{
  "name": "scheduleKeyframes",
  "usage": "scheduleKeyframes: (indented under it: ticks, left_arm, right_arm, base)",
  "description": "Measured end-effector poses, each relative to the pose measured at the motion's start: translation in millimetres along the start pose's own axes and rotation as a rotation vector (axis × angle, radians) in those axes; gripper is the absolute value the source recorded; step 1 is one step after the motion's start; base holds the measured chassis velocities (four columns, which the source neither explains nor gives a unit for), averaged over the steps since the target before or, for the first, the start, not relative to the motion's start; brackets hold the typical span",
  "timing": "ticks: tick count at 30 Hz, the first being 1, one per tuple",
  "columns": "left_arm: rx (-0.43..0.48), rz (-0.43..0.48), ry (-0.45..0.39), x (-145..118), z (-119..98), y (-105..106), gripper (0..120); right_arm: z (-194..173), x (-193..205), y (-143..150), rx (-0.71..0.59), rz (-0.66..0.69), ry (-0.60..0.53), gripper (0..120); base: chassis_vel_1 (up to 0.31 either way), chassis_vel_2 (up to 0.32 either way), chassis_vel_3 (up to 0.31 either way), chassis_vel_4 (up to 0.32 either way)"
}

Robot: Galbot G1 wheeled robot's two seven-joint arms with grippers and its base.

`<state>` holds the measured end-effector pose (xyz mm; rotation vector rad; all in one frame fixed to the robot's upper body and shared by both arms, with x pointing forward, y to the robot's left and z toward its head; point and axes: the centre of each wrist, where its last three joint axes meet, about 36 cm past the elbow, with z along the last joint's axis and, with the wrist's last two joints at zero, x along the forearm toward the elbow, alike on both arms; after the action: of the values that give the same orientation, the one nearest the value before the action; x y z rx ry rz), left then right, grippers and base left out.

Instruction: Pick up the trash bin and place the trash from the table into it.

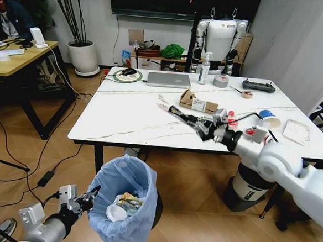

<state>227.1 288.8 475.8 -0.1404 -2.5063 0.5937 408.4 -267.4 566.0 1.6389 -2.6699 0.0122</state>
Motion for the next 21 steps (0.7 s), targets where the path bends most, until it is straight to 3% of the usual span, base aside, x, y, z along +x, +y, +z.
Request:
scheduleKeyframes:
  ticks: [5,21]
  left_arm:
    - [-0.002,0.002,0.007,1,0,-2,0]
    - [-0.017,-0.003,0.006,3,-9,0,0]
  right_arm:
    - [13,-11,28,-0.024,-0.098,-0.024,0]
    - [58,-79,12,-0.025,-0.315,0.018,0]
  base:
    - [0.0,0.0,0.0,0.0]
    - [0.0,0.0,0.0,0.0]
